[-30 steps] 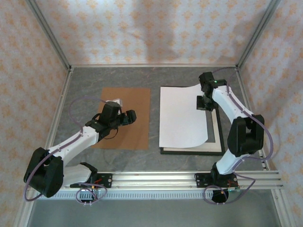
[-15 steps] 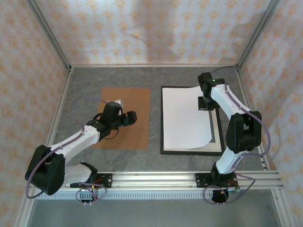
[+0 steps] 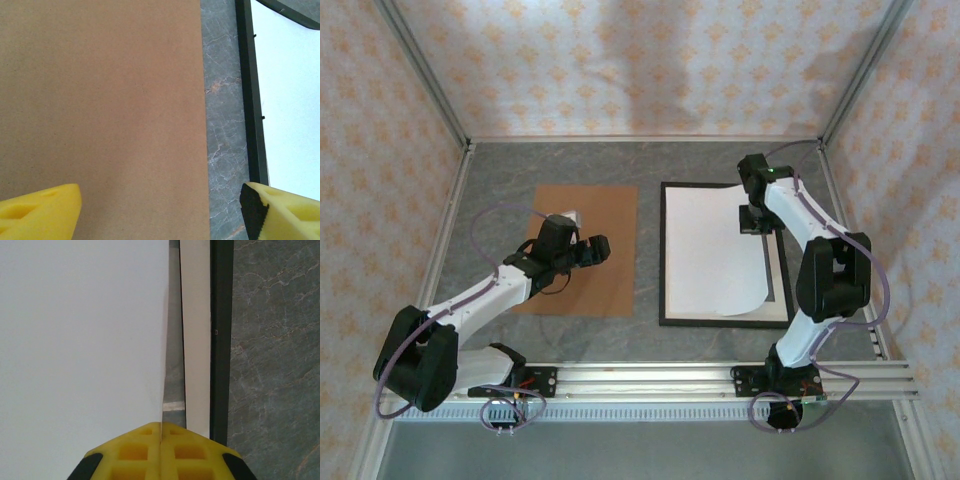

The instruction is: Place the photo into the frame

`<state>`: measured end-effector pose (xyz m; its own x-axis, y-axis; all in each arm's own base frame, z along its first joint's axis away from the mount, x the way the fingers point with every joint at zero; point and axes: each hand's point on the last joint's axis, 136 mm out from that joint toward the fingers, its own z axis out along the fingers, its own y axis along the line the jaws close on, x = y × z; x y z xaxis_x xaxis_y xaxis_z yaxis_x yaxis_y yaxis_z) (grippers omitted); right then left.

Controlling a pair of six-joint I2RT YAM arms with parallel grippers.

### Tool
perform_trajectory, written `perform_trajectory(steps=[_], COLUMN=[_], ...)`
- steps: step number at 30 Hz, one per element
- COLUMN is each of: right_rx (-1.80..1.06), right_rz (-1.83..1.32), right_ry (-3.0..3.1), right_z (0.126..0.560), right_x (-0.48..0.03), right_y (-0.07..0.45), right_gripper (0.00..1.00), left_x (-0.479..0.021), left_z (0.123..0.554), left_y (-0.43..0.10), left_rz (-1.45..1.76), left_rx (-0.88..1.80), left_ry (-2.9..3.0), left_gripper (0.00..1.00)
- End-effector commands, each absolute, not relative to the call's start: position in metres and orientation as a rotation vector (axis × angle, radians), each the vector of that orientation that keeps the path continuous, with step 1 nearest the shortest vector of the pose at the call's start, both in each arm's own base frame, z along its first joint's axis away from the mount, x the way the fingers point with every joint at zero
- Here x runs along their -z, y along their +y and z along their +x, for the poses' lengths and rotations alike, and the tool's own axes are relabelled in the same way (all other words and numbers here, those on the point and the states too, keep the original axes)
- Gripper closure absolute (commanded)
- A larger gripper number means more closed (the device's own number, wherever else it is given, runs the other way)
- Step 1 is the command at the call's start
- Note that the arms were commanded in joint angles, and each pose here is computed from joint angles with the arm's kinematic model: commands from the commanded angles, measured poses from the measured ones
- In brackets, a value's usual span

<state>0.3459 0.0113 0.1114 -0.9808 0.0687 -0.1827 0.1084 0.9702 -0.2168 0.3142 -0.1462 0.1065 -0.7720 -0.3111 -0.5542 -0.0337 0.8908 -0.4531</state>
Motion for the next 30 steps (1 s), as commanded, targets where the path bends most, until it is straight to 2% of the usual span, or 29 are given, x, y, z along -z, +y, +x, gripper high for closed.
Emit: perform_trajectory(steps=[1,18,30], right_rx=[0.322,0.258,0.297], right_rz=[0.206,0.301,0.318], right_ry=[2.952,2.987,2.976], right_z=[0.343,0.34,0.358], right_x=[-0.106,-0.091,-0.076], right_y=[0.008,0.002,-0.002], right_gripper=[1.0,1.0,0.73], left_x=[-0.112,-0.112,-0.111], left_z=[0.321,0.322,0.323], left_y=[-0.147,-0.15,-0.151], left_rz=[-0.231,-0.23,-0.228], left_rx=[0.564,0.577,0.582], left_ry=[2.384,2.383,2.385], left_gripper=[0.17,0.16,0.16])
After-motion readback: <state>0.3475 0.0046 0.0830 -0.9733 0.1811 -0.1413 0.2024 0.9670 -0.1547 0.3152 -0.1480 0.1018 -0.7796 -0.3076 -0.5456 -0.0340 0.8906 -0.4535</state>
